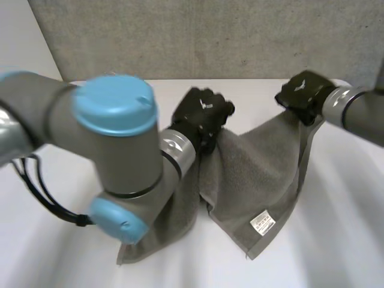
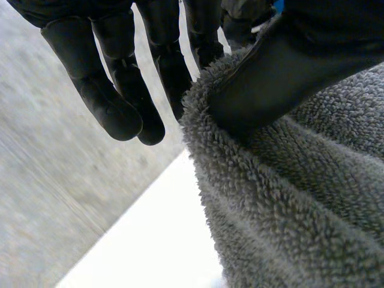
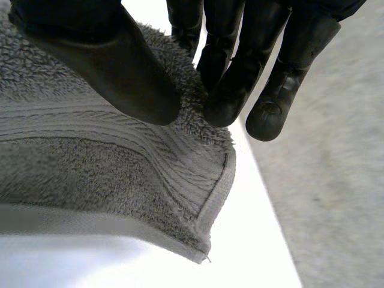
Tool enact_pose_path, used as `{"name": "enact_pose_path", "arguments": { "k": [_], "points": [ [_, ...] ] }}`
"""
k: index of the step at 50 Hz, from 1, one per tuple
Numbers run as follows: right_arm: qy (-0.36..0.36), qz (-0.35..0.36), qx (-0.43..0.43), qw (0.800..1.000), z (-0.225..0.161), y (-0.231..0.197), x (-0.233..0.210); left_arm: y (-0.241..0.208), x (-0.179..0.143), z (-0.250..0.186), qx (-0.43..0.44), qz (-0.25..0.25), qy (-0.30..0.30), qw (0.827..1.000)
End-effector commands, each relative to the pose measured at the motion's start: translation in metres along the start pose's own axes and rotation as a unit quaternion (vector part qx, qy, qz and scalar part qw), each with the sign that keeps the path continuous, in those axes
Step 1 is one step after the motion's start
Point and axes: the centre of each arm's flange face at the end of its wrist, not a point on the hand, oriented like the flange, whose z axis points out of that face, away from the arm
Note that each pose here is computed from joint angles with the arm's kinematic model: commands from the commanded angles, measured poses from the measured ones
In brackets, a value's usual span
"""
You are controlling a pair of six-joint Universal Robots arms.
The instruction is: Fold the towel.
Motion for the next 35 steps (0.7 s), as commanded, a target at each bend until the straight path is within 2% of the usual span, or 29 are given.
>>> {"name": "enact_pose_path", "arguments": {
  "k": [1, 5, 7, 10, 16, 18, 22, 24, 27, 32, 35],
  "points": [
    [0.015, -0.054, -0.043, 0.998, 0.065, 0.035, -0.027, 0.042, 0.0, 0.043, -0.032, 0.011, -0.035, 0.999],
    [0.07, -0.065, -0.036, 0.995, 0.088, 0.038, -0.019, 0.043, -0.02, 0.058, -0.027, 0.023, -0.073, 0.997],
    [0.127, -0.071, -0.015, 0.989, 0.099, 0.034, -0.004, 0.039, -0.04, 0.068, -0.015, 0.039, -0.107, 0.993],
    [0.162, -0.076, 0.007, 0.984, 0.103, 0.028, 0.003, 0.031, -0.048, 0.075, 0.0, 0.051, -0.12, 0.991],
    [0.168, -0.079, 0.029, 0.982, 0.106, 0.015, -0.009, 0.022, -0.052, 0.075, 0.01, 0.055, -0.125, 0.991],
    [0.165, -0.066, 0.05, 0.983, 0.092, -0.006, -0.011, 0.017, -0.054, 0.071, 0.004, 0.053, -0.122, 0.991],
    [0.163, -0.031, 0.062, 0.984, 0.073, -0.018, -0.003, 0.003, -0.059, 0.061, 0.001, 0.047, -0.123, 0.991],
    [0.165, 0.013, 0.073, 0.984, 0.052, -0.028, 0.004, -0.011, -0.065, 0.051, 0.001, 0.042, -0.126, 0.991],
    [0.164, 0.03, 0.081, 0.983, 0.04, -0.033, 0.008, -0.015, -0.071, 0.046, -0.001, 0.034, -0.13, 0.991],
    [0.107, 0.063, 0.104, 0.987, -0.004, -0.043, -0.008, -0.034, -0.097, 0.017, -0.011, -0.021, -0.165, 0.986],
    [0.092, 0.066, 0.104, 0.988, -0.012, -0.042, -0.014, -0.035, -0.101, 0.01, -0.015, -0.033, -0.17, 0.985]
  ]
}}
